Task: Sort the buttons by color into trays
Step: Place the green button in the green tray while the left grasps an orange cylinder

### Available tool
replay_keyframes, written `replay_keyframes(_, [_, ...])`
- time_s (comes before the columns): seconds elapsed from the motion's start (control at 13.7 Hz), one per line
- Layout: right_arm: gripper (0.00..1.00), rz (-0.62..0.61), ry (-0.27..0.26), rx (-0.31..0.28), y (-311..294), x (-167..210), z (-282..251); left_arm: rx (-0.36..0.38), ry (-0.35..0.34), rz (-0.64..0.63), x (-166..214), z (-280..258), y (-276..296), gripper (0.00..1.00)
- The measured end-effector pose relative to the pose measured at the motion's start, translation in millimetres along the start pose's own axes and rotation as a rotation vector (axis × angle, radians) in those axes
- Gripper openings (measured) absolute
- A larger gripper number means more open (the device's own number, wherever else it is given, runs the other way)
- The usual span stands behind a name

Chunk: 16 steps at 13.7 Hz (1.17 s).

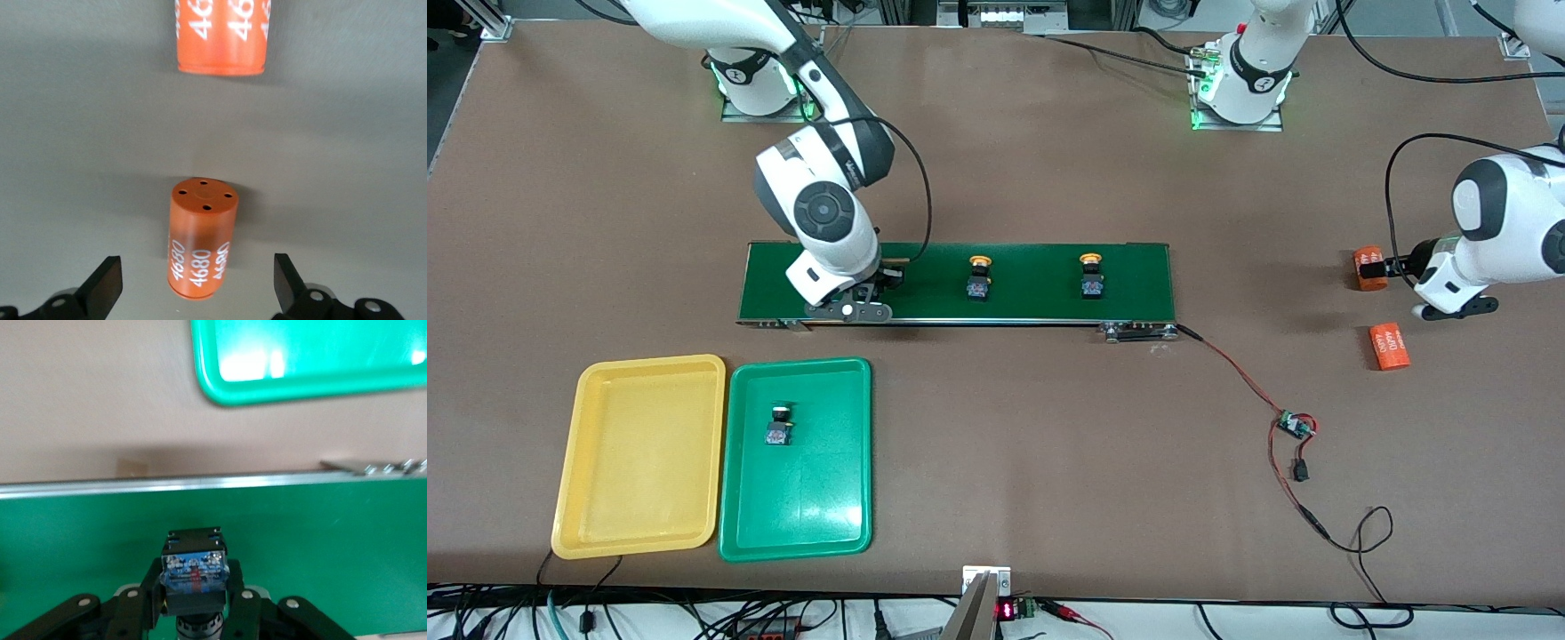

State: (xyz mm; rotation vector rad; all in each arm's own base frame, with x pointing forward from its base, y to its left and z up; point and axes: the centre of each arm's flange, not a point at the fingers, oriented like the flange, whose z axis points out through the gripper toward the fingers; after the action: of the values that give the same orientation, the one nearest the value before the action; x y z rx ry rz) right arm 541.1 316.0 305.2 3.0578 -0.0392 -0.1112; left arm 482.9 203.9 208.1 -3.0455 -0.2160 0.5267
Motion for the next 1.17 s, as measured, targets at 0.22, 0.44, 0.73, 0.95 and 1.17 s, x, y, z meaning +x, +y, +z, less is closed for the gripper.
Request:
replay_keyframes(0.22, [0.41, -0.011, 0.076, 0.030, 10.9, 26.3, -40.6, 0.015, 0.004, 0.026, 5.0, 12.6, 1.5, 1.00])
replay_keyframes(0.44, [0.41, -0.024, 0.106, 0.019, 35.2, 60.5, -38.8, 0.008, -0.009, 0.030, 6.3, 22.3, 3.3, 1.00])
replay_keyframes(0.73, [0.41, -0.017, 0.158, 0.030, 72.1, 112.6, 19.9, 0.001, -0.024, 0.040, 5.9, 30.5, 5.4, 0.78])
replay_keyframes(0.95, [0.41, -0.022, 0.195, 0.042, 83.4, 133.5, 75.9, 0.001, -0.025, 0.078, 5.4, 31.2, 3.6, 0.66])
replay_keyframes(1.17, [0.41, -0.036, 0.211, 0.042, 85.2, 140.5, 102.0, 0.002, -0.020, 0.142, 4.9, 30.2, -3.1, 0.49])
